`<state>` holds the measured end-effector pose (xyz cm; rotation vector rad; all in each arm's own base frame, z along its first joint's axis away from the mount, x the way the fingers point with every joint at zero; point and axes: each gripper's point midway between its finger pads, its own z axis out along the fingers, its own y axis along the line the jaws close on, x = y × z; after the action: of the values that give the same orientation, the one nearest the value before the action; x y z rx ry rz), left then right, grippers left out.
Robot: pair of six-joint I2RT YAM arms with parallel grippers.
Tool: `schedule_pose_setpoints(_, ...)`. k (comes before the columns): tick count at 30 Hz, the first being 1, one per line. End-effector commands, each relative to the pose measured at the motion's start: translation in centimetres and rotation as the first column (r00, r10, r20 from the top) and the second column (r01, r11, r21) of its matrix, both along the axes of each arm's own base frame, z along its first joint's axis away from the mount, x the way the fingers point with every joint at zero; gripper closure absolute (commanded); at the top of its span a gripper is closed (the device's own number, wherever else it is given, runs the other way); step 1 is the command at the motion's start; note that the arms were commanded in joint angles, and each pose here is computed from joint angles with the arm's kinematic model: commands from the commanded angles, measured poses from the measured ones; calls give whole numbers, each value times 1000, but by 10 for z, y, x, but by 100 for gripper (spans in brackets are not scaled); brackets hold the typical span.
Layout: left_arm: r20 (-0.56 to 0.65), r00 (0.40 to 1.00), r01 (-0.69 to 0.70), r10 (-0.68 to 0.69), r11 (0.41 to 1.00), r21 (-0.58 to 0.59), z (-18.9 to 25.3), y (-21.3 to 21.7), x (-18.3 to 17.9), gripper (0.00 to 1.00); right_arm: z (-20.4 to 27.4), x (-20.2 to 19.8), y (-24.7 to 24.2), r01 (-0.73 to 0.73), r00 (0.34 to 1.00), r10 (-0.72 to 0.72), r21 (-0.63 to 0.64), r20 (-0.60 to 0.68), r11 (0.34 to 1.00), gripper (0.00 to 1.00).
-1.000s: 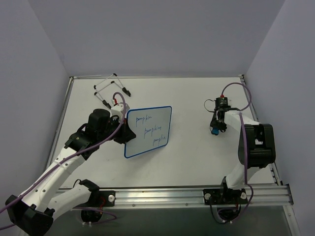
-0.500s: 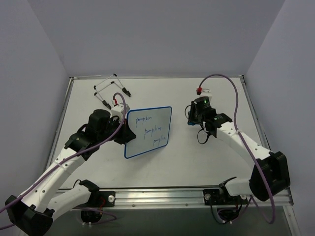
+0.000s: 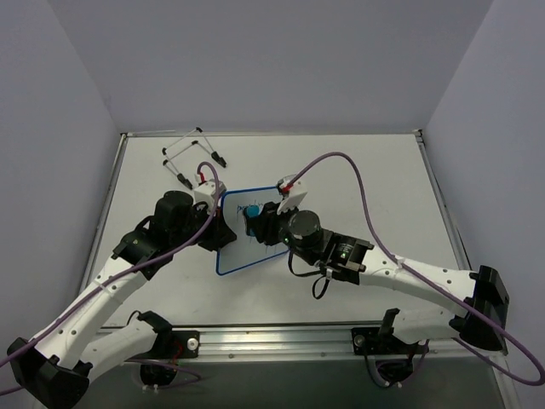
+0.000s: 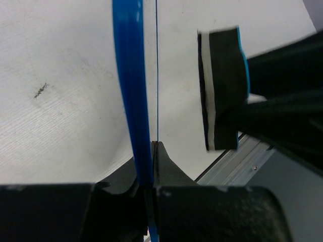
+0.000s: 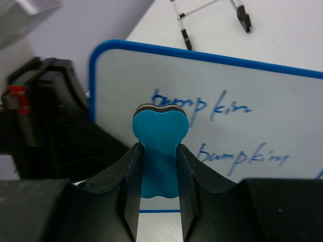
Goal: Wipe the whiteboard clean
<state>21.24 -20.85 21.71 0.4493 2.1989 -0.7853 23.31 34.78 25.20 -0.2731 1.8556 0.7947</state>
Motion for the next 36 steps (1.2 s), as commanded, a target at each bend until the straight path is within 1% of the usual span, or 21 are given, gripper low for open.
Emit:
schedule_pose_setpoints(1,-44,999,1,1,998,56,-14,7,-8,98,32,0,17,63,991,-80,150,104,987,90)
schedule_pose_setpoints(2,-46,999,7,-4,998,57,-15,6,-9,98,33,-10,25,40,991,-59,146,123,988,90)
schedule_pose_setpoints(3,-44,999,9,-7,998,56,-14,5,-9,98,39,-13,29,36,988,-62,172,143,984,90)
schedule_pose_setpoints(5,-47,999,17,-14,998,56,-15,4,-11,98,38,-18,34,46,985,-74,177,156,983,90)
schedule_pose_setpoints(6,-46,999,16,-13,998,57,-15,4,-11,98,41,-18,36,50,983,-83,193,166,980,90)
schedule_pose_setpoints(10,-44,999,20,-18,998,56,-14,3,-12,98,34,-12,36,96,975,-129,180,179,979,90)
schedule_pose_setpoints(14,-44,999,28,-26,998,53,-14,2,-14,98,31,-3,24,166,962,-196,165,188,972,90)
schedule_pose_setpoints(17,-47,998,31,-29,998,55,-15,1,-14,98,27,6,18,181,959,-208,151,195,972,90)
schedule_pose_setpoints(29,-41,998,56,-55,998,41,-12,-3,-19,98,31,36,18,128,961,-170,198,217,972,91)
schedule_pose_setpoints(36,-33,997,72,-70,997,41,-11,-6,-23,98,13,65,-16,212,950,-248,192,189,958,91)
